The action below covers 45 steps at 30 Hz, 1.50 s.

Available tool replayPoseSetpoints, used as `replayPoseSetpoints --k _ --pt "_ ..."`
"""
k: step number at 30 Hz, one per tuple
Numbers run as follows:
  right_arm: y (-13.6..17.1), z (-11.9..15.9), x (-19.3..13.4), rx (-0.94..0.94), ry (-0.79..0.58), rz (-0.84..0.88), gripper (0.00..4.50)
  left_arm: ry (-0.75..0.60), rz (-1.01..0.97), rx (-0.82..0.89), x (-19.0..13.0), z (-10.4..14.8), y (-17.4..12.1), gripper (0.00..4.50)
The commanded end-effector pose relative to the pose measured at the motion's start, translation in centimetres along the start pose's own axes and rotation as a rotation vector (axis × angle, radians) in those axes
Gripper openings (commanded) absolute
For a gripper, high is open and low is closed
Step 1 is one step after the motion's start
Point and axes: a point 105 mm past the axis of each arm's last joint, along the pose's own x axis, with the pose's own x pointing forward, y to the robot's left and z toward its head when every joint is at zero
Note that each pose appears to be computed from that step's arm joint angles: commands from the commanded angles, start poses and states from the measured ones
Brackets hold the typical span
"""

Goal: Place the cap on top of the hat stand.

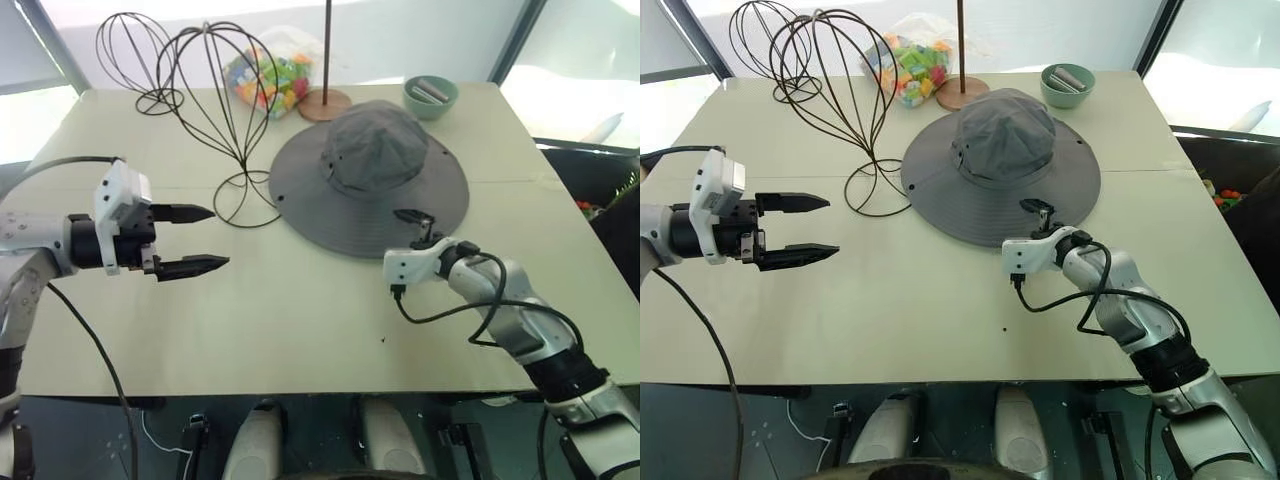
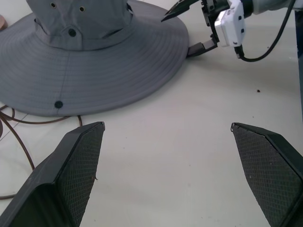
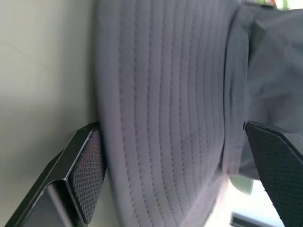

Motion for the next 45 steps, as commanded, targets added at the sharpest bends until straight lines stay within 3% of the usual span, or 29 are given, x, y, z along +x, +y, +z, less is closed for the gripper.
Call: replayPoseSetpoints --k 1,14,17,23,31,38,45 --pt "-0.5 -1.4 0.1 0.010 0.066 -0.050 4.50 -0.033 0.013 0.044 -0.4 1.3 0.0 4.48" --pt "-1.3 -1.7 2.5 0.147 0.086 -0.182 4.50 -0.054 0.022 0.041 0.1 1.5 0.1 4.48" --pt "-0.8 -1.6 2.6 0.166 0.073 -0.175 3.18 -0.058 0.024 0.043 0.2 1.6 0.2 4.50" --pt "-0.9 -1.9 1.6 0.236 0.076 -0.173 0.03 -0.061 0.029 0.040 0.2 1.5 0.2 4.50" --pt "-4.3 -2.6 -1.6 0.468 0.067 -0.222 0.03 -0.066 0.038 0.038 0.1 1.5 0.4 4.50" --pt "-10.4 -3.1 -6.3 0.707 -0.007 -0.304 0.03 -0.073 0.051 0.038 0.1 1.4 0.6 4.50" --pt "-14.9 -3.6 -8.6 0.784 -0.046 -0.354 0.03 -0.113 0.068 0.039 0.0 2.0 1.2 4.50"
